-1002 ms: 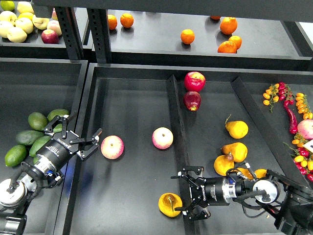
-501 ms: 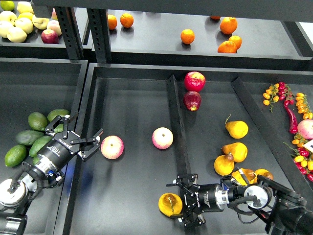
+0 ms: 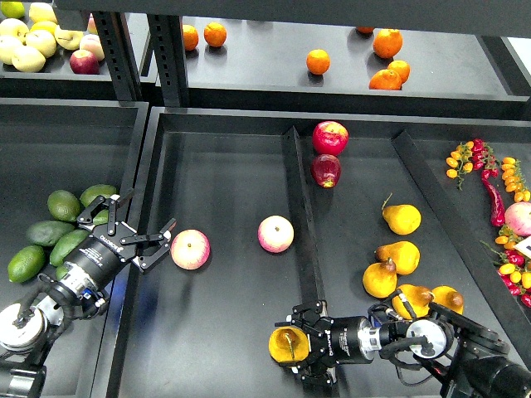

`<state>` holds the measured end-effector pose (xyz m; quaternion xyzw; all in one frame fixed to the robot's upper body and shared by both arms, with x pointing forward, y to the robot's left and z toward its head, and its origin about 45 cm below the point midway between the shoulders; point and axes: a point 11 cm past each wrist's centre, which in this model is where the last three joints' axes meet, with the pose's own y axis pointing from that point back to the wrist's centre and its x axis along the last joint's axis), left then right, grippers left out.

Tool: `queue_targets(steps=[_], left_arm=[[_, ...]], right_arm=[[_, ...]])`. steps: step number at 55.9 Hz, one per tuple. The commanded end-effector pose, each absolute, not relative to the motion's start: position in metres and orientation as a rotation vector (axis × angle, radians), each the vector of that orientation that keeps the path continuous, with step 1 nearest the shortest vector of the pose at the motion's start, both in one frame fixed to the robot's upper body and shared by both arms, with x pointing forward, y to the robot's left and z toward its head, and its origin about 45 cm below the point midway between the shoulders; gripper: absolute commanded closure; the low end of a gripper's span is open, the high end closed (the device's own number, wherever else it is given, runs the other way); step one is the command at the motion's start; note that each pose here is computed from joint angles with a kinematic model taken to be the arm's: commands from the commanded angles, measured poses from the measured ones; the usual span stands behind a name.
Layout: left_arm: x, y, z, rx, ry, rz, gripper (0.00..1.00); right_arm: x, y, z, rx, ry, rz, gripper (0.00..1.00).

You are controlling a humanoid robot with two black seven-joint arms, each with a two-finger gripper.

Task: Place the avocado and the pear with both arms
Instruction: 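Close the right gripper around the yellow pear, then carry the pear with the right gripper toward the other yellow pears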

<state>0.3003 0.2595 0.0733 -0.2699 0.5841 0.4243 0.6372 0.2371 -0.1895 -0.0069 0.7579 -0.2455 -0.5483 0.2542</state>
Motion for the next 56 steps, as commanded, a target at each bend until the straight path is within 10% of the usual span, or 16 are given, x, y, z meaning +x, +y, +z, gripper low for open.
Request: queue_targets(steps=[1, 25, 56], left_arm=[[0.300, 0.259, 0.074, -0.614, 1.331, 0.967, 0.01], [0.300, 0.259, 0.073, -0.606, 1.330, 0.969, 0.01], [0.299, 0.257, 0.072, -0.597, 1.334, 0.965, 0.01]], right_arm=[[0.237, -0.192, -0.008, 2.052, -0.674, -1.491, 0.39], [0.237, -0.193, -0.009, 2.057, -0.697, -1.515, 0.72], [0.276, -0.168, 0.044, 2.284, -0.709, -1.559, 0.77]])
